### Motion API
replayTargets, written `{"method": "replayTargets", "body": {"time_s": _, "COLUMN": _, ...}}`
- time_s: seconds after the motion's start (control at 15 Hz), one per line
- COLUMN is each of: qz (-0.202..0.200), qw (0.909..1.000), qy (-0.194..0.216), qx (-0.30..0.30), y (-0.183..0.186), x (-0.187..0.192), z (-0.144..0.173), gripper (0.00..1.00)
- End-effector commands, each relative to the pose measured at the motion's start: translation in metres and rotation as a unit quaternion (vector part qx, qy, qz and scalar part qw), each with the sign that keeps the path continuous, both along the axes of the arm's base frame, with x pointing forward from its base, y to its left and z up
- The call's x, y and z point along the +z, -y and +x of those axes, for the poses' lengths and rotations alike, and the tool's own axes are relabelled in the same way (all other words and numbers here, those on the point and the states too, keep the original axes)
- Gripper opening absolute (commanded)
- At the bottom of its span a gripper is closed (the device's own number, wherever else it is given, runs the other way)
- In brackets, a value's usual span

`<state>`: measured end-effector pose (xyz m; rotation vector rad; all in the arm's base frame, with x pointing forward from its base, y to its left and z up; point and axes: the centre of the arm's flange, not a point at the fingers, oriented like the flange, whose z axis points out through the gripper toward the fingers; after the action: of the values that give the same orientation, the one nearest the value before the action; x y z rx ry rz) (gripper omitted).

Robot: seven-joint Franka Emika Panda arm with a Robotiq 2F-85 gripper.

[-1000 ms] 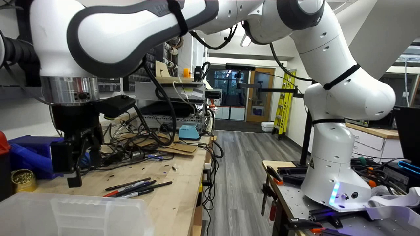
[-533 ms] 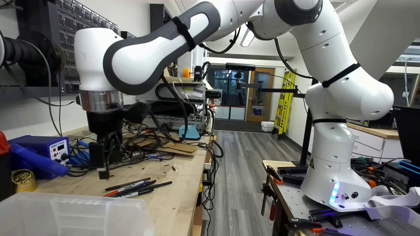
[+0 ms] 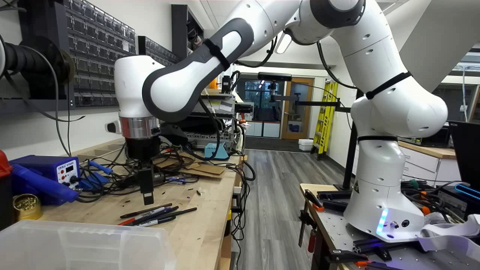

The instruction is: Take the markers and place them in the box

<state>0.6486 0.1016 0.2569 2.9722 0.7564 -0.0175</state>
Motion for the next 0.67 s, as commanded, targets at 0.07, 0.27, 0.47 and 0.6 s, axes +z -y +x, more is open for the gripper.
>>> {"method": "replayTargets", "body": {"time_s": 0.07, "qz": 0.007, "qw": 0.9967, "qy": 0.017, "qx": 0.079, "y": 0.034, "x": -0.013, "z": -0.009, "gripper": 1.00}}
{"method": "replayTargets", "body": {"time_s": 0.27, "qz": 0.006, "qw": 0.9924, "qy": 0.024, "qx": 0.121, "y": 0.053, "x": -0.025, "z": -0.006, "gripper": 1.00}}
{"method": "replayTargets", "body": {"time_s": 0.47, "qz": 0.014, "qw": 0.9883, "qy": 0.026, "qx": 0.149, "y": 0.065, "x": -0.037, "z": -0.003, "gripper": 1.00}}
{"method": "replayTargets", "body": {"time_s": 0.6, "qz": 0.024, "qw": 0.9855, "qy": 0.029, "qx": 0.166, "y": 0.066, "x": -0.048, "z": 0.000, "gripper": 1.00}}
